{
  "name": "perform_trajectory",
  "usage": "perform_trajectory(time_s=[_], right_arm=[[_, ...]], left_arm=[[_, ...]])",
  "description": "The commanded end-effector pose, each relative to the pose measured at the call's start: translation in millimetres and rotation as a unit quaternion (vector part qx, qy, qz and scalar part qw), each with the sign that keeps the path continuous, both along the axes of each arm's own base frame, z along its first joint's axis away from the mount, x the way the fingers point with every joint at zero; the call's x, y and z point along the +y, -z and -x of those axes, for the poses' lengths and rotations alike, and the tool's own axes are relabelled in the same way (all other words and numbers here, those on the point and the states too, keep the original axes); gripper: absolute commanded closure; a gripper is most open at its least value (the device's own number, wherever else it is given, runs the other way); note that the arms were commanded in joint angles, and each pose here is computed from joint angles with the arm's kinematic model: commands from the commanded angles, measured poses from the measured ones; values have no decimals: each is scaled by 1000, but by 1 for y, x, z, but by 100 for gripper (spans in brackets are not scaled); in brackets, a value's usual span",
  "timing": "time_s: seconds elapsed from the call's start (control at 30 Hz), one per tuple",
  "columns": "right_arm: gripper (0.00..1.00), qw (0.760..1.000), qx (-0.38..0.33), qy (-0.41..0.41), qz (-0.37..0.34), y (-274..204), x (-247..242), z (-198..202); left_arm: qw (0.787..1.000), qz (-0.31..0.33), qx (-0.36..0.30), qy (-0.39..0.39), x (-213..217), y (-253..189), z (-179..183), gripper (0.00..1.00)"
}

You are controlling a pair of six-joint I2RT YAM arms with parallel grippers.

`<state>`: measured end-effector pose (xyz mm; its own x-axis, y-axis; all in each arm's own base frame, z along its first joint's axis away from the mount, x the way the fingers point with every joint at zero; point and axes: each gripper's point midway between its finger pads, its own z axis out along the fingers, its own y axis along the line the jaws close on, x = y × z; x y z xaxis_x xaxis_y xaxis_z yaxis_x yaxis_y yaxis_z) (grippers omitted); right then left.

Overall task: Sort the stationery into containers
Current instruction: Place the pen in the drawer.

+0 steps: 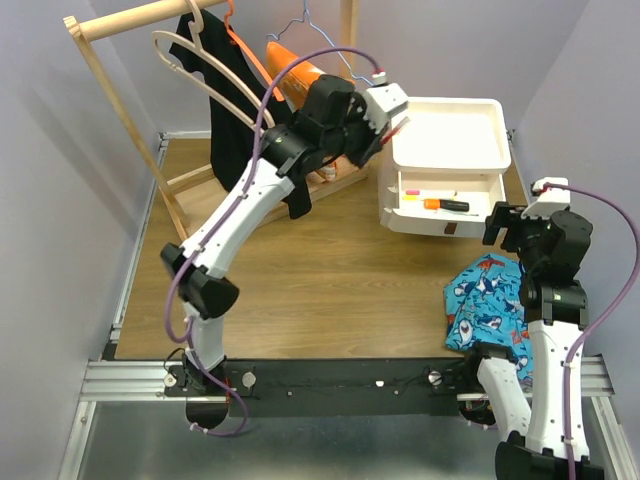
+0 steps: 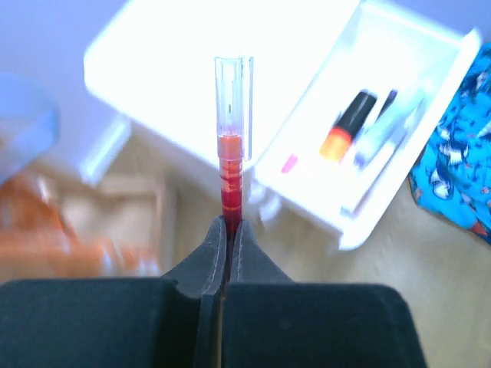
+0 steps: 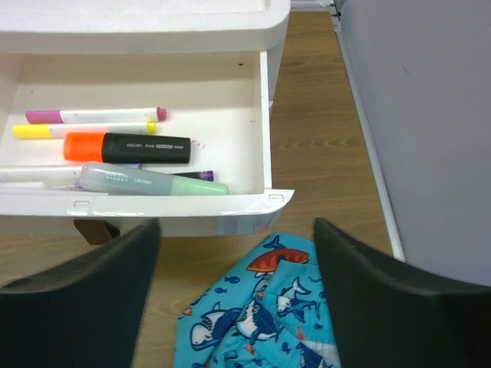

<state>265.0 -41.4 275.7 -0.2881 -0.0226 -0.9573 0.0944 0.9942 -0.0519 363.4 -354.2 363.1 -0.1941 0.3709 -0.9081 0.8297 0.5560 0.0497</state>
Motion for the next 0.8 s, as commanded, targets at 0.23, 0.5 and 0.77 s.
perform_trajectory(time_s=[0.23, 0.5, 0.77], right_arm=[[37, 996, 16, -76, 34, 5, 15, -8], [2, 997, 18, -74, 15, 6, 18, -4], [3, 993, 26, -115, 2, 19, 33, -1]], left_arm=[[939, -50, -212, 265, -113, 9, 22, 100], [937, -83, -186, 283, -135, 63, 15, 100], [942, -92, -220, 237, -141, 53, 1, 37]])
